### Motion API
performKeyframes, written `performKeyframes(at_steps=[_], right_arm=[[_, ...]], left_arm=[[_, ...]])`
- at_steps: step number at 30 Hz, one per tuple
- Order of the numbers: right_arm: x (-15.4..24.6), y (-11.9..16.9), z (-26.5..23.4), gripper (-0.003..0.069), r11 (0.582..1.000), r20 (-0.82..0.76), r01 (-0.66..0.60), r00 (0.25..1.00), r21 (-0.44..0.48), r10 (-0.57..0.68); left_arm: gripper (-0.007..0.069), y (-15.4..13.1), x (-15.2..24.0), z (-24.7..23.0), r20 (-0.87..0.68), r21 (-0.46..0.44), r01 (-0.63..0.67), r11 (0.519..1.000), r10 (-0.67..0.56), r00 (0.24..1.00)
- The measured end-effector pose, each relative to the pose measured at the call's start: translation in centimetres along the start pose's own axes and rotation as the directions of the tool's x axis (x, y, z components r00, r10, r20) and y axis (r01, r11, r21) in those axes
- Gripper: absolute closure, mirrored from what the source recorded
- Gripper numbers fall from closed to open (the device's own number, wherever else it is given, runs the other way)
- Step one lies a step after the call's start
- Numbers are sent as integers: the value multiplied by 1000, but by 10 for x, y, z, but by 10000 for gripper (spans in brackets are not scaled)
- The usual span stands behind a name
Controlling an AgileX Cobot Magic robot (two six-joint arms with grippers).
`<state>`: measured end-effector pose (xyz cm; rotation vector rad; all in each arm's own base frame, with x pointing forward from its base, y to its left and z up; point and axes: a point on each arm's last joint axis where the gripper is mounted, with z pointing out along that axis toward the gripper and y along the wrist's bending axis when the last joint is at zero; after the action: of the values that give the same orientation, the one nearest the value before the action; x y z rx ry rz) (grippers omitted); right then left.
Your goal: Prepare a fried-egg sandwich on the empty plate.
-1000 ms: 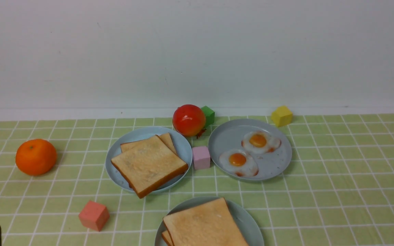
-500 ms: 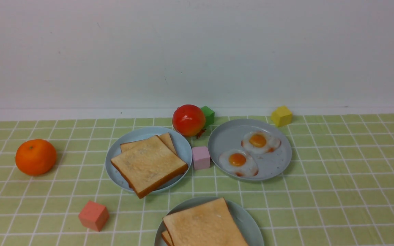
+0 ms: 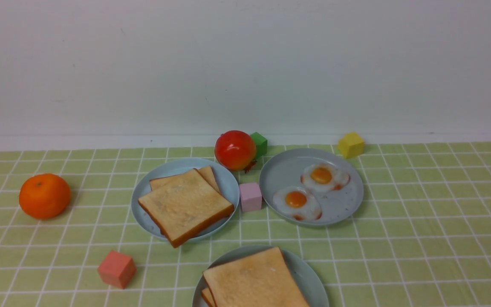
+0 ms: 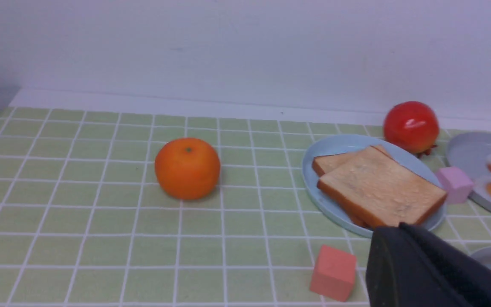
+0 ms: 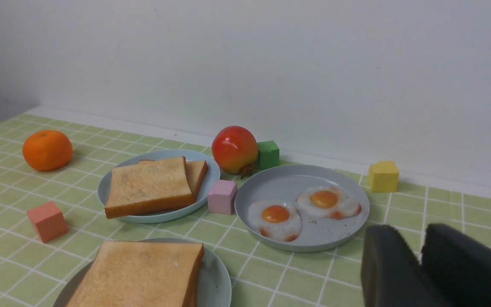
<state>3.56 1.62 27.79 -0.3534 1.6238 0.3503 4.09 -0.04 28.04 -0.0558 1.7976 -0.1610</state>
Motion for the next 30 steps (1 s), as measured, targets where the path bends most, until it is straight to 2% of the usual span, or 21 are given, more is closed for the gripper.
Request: performKeyframes(at_steps=[1, 3, 9, 23, 30], right_arm=[[0, 0, 0, 500, 1000, 0, 0, 1000, 0, 0], [0, 0, 0, 495, 1000, -2, 0, 1000, 0, 0], [0, 0, 0, 483, 1000, -3, 0, 1000, 0, 0], [0, 0, 0, 463, 1000, -3, -1, 1000, 0, 1], [0, 0, 0, 451, 1000, -3, -1, 1000, 0, 1]], left_arm=[[638, 0, 2, 1, 8, 0, 1, 1000, -1, 1000], [638, 5, 32, 7, 13, -7, 4, 1000, -4, 1000], [638, 16, 107, 33, -170, -50, -5, 999, -3, 986], [638, 23, 106, 34, -105, -181, 17, 983, -37, 994], [638, 25, 105, 33, -100, -204, 23, 979, -45, 994]])
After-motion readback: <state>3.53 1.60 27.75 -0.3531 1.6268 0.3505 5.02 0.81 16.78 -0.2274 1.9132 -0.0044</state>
